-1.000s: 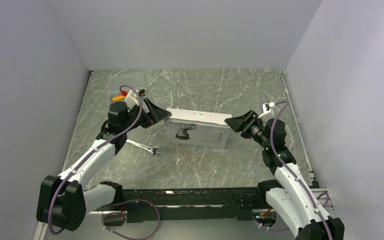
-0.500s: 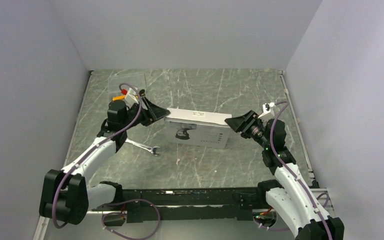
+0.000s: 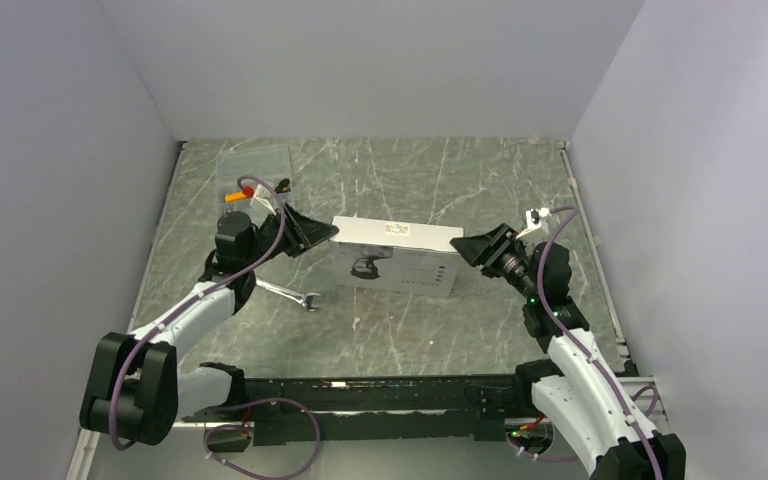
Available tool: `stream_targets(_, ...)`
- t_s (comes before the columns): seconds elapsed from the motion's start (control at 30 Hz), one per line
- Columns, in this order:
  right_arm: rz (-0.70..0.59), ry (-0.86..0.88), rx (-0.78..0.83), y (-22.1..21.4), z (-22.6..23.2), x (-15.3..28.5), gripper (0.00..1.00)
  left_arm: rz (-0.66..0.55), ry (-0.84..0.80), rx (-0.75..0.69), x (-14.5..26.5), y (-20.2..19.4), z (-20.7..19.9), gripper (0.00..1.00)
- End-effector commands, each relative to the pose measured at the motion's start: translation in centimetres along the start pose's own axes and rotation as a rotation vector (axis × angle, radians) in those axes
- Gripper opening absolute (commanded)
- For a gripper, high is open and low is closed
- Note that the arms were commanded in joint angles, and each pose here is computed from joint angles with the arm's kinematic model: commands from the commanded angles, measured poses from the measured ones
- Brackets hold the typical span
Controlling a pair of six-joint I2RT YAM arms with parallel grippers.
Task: Sort the hair-cutting tools
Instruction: Close the storage box at the center of the board.
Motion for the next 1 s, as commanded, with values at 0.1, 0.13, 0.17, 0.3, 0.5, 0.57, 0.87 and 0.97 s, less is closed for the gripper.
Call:
stream_targets(0.1, 0.12, -0.076, -0.015, -4.1, -2.8, 0.1, 0.47, -0.02, 0.201, 0.061, 0.8, -1.3, 5.7, 0.34)
stream_targets(0.13, 0.122, -0.078, -0.015, -4.2, -2.9, 0.2, 0.45, -0.029, 0.222, 0.067, 0.9, -1.3, 6.2, 0.32)
stream_targets(0.17, 0.123, -0.082, -0.014, -4.4, -3.1, 0.2, 0.44, -0.034, 0.237, 0.073, 1.0, -1.3, 6.6, 0.31)
stream_targets(0.3, 0.121, -0.087, -0.01, -4.8, -3.4, 0.5, 0.35, -0.036, 0.254, 0.092, 1.1, -1.5, 7.3, 0.22)
stream_targets(0.5, 0.099, -0.069, 0.041, -4.0, -2.9, 0.8, 0.31, -0.035, 0.153, 0.048, 1.0, -1.5, 5.3, 0.15)
stream_targets(0.57, 0.091, -0.071, 0.063, -3.8, -2.8, 1.1, 0.32, -0.039, 0.134, 0.006, 1.1, -1.8, 4.4, 0.15)
stream_targets(0.87, 0.177, -0.039, 0.01, -8.6, -2.6, 2.8, 0.33, 0.023, 0.195, -0.111, 2.4, -8.0, 5.9, 0.15)
stream_targets(0.97, 0.181, -0.037, -0.006, -10.1, -2.6, 3.6, 0.33, 0.047, 0.237, -0.129, 3.5, -10.0, 7.4, 0.16)
Point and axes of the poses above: each gripper's point midway between its finger pads, its own x axis back along the fingers, its own z axis along the line the jaws close on, y = z × x, the point moved 3 cm from there along x, back along the fingers, and after that the axes turned 15 degrees about x, right-handed, at the moved point
